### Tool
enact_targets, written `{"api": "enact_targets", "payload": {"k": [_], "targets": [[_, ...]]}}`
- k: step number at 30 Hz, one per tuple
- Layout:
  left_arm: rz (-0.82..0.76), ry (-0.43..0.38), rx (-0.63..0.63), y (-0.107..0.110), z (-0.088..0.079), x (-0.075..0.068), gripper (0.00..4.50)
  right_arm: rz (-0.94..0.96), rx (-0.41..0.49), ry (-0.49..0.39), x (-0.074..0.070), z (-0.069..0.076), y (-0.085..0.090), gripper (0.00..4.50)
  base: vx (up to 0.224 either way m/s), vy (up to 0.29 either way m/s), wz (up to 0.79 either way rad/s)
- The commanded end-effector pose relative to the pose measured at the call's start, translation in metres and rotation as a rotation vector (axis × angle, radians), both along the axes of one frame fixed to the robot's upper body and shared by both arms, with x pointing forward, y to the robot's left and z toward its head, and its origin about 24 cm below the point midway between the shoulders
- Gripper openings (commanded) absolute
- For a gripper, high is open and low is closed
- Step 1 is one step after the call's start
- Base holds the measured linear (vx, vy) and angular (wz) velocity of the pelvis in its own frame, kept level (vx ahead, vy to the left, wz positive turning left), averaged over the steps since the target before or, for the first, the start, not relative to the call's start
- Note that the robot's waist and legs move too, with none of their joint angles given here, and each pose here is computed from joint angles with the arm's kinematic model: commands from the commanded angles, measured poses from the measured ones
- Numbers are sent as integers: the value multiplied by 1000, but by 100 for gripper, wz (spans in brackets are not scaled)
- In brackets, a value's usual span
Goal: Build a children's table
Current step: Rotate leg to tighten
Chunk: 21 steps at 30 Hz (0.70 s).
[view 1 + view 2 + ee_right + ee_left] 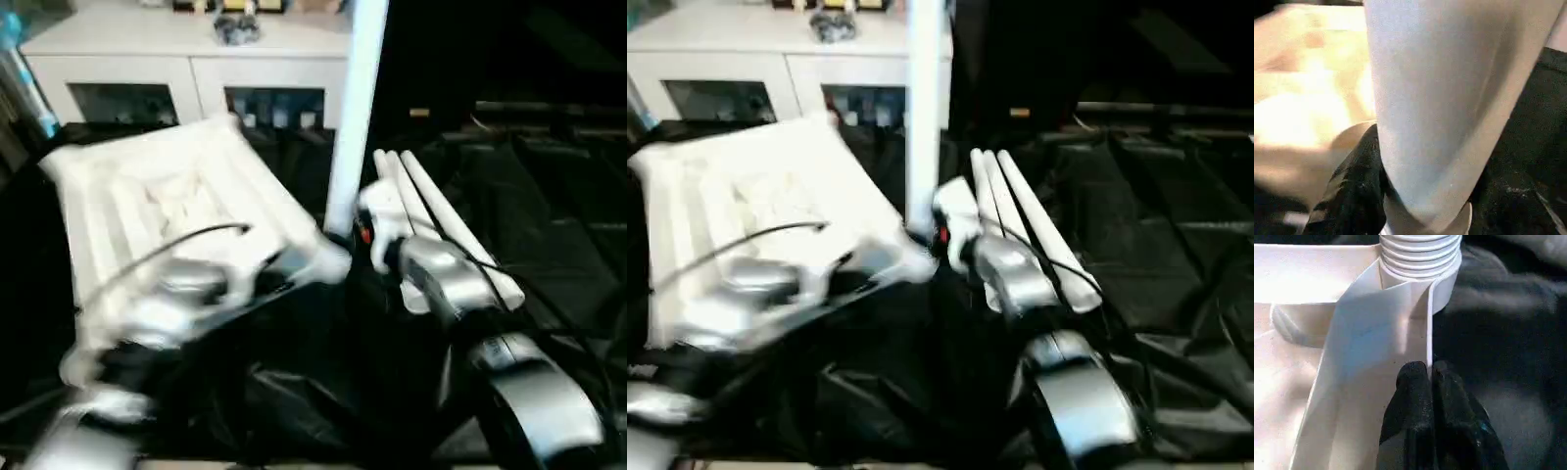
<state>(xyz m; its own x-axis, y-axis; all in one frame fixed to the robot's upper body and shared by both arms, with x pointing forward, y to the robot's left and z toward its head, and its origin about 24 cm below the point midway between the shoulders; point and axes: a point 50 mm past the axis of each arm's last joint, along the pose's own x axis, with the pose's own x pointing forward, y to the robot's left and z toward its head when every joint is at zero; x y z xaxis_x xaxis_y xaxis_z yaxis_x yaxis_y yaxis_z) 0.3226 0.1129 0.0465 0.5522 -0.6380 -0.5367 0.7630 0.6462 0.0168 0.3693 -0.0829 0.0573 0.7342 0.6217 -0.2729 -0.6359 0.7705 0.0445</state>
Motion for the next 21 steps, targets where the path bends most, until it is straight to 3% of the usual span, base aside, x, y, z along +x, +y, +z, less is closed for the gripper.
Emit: {"api": "enact_targets", "payload": {"k": [1, 5, 15, 16, 21], "targets": [[-11, -113, -57, -31, 25, 5, 0, 27, -58, 304, -34, -60, 20, 187, 0, 0, 0], [14, -111, 2, -24, 19, 5, 0, 32, -62, 307, -34, -58, 30, 187, 0, 0, 0], [46, -116, 52, -16, 22, 5, 0, 49, -25, 318, -34, -55, 43, 187, 0, 0, 0], [42, -116, 51, -15, 22, 5, 0, 47, -18, 319, -33, -54, 44, 222, 0, 0, 0], [23, -116, 48, -15, 23, 3, 0, 53, -6, 314, -32, -52, 45, 267, 0, 0, 0]]}}
